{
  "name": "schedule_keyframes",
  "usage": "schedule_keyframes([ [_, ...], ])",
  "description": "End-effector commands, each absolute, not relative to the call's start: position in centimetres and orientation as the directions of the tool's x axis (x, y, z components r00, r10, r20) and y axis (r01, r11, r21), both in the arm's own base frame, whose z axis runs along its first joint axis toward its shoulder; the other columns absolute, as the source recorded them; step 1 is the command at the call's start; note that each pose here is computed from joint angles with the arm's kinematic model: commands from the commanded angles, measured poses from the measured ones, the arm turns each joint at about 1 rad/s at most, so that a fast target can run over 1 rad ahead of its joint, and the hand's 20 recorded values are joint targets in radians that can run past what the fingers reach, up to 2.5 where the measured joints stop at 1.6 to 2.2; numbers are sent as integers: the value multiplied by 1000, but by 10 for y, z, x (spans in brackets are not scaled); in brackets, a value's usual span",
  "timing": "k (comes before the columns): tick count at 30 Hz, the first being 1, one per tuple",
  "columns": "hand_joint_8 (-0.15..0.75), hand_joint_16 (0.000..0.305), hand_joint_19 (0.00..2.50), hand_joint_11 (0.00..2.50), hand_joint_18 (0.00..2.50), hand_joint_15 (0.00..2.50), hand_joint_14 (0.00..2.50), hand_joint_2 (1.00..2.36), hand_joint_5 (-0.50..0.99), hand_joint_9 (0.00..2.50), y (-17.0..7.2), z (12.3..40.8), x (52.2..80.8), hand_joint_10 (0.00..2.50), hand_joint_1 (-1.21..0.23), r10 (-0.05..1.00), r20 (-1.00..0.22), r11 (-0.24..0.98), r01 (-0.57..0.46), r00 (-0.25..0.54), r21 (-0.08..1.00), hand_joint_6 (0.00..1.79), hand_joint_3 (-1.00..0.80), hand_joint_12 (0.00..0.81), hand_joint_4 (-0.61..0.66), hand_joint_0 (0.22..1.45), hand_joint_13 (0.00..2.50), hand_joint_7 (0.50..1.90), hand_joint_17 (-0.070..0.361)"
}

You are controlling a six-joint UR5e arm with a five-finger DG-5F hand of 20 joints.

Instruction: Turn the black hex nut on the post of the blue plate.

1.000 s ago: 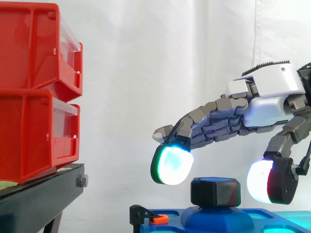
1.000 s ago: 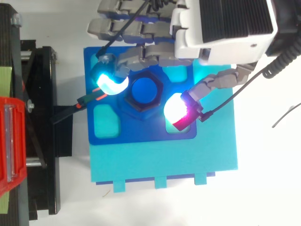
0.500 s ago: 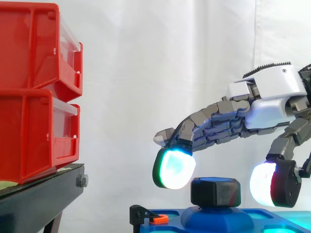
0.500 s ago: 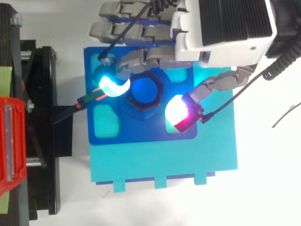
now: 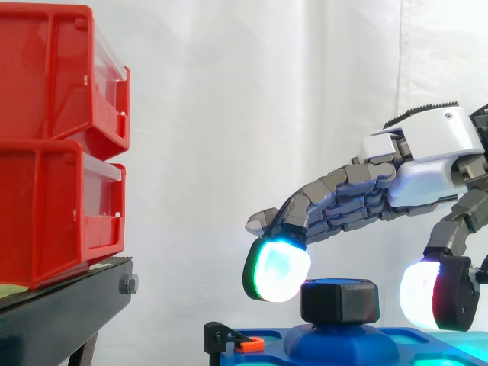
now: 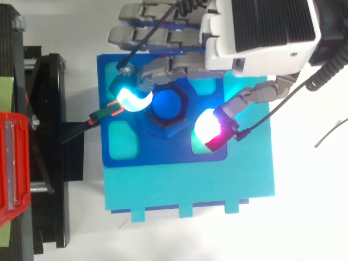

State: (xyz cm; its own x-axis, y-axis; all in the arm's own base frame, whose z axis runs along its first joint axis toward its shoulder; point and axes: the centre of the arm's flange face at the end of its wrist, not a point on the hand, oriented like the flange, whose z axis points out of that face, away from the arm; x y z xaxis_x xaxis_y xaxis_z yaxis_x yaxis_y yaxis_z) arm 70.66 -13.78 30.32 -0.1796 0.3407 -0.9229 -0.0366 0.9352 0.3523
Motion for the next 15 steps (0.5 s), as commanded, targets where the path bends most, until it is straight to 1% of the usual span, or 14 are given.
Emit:
schedule_keyframes([
  [1,119,40,59,0,0,0,0,1000,-300,0,-139,303,706,0,-864,340,-923,935,-36,-180,352,502,-500,288,92,490,0,699,89],
  [15,121,39,71,0,0,0,0,1000,-296,0,-148,303,702,0,-824,343,-919,935,-26,-193,355,502,-500,284,100,501,0,703,87],
])
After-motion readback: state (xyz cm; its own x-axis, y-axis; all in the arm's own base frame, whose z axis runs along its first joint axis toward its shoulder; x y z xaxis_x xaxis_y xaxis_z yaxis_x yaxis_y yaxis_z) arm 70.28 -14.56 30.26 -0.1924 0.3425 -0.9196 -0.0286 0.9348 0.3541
